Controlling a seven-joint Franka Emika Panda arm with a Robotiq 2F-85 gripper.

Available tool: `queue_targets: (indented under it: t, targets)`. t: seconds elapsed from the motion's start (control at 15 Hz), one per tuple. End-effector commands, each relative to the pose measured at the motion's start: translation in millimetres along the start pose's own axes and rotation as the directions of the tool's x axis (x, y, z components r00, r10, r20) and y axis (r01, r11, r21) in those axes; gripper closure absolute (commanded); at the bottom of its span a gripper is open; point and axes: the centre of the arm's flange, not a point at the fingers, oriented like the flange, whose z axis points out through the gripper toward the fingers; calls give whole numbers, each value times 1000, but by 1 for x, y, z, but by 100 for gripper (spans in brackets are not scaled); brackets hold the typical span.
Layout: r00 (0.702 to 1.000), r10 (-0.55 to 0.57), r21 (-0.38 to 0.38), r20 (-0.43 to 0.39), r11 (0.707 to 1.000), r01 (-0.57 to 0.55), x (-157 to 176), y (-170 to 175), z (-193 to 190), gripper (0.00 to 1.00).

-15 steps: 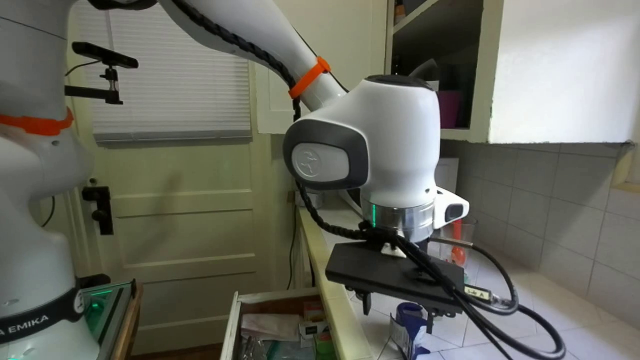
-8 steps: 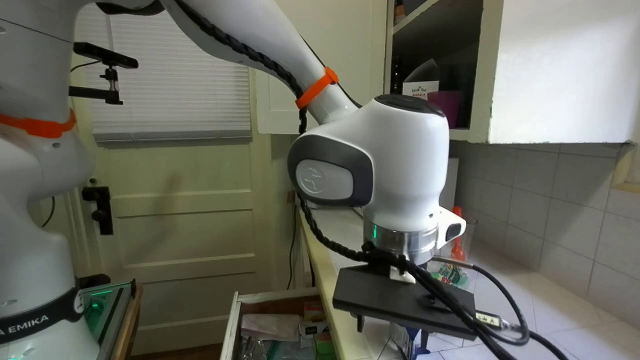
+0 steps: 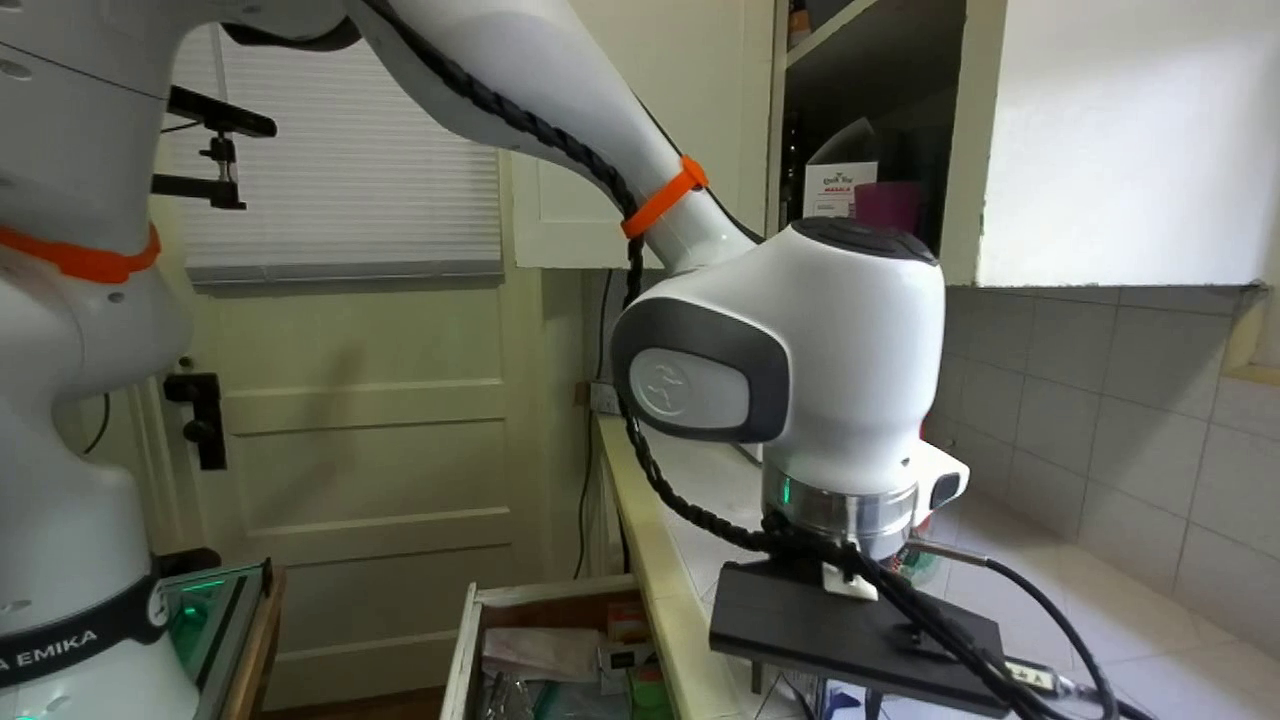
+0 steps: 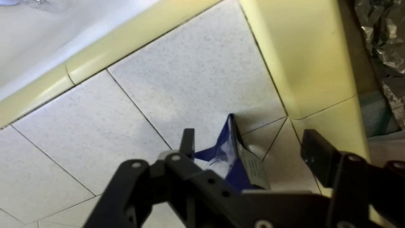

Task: Put the white and blue object inside the purple cup in the open upper cabinet.

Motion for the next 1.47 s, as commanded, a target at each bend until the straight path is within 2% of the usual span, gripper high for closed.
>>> queue_targets:
  t: [0.0, 0.07, 0.13, 0.2, 0.27, 0.33, 0.4, 0.6, 0.67, 0.8, 0.93, 1.2, 1.4]
  targets:
    - [1000, -18, 13, -12, 1000, 18, 4, 18, 10, 27]
    - [1000, -21, 12, -13, 1000, 21, 6, 20, 11, 30]
    - [1000, -24, 9, -12, 1000, 24, 7, 20, 11, 50]
    - [1000, -29, 8, -12, 1000, 29, 8, 20, 12, 55]
    - [1000, -30, 6, -10, 1000, 30, 8, 19, 11, 55]
    - [999, -32, 6, -9, 999, 32, 8, 18, 11, 61]
    - [1000, -28, 5, -6, 1000, 28, 7, 16, 9, 72]
    - [1000, -12, 7, 24, 1000, 11, -1, 4, 0, 95]
    - [999, -7, 6, 31, 1000, 7, -5, 0, -6, 99]
    - [999, 4, 3, 38, 1000, -4, -11, -13, -24, 100]
    - [1000, 23, -5, -4, 1000, -23, -7, -33, -56, 98]
    - [991, 75, -85, -111, 993, -84, 19, -61, -128, 98]
    - [990, 52, -141, -128, 988, -70, 46, -82, -191, 98]
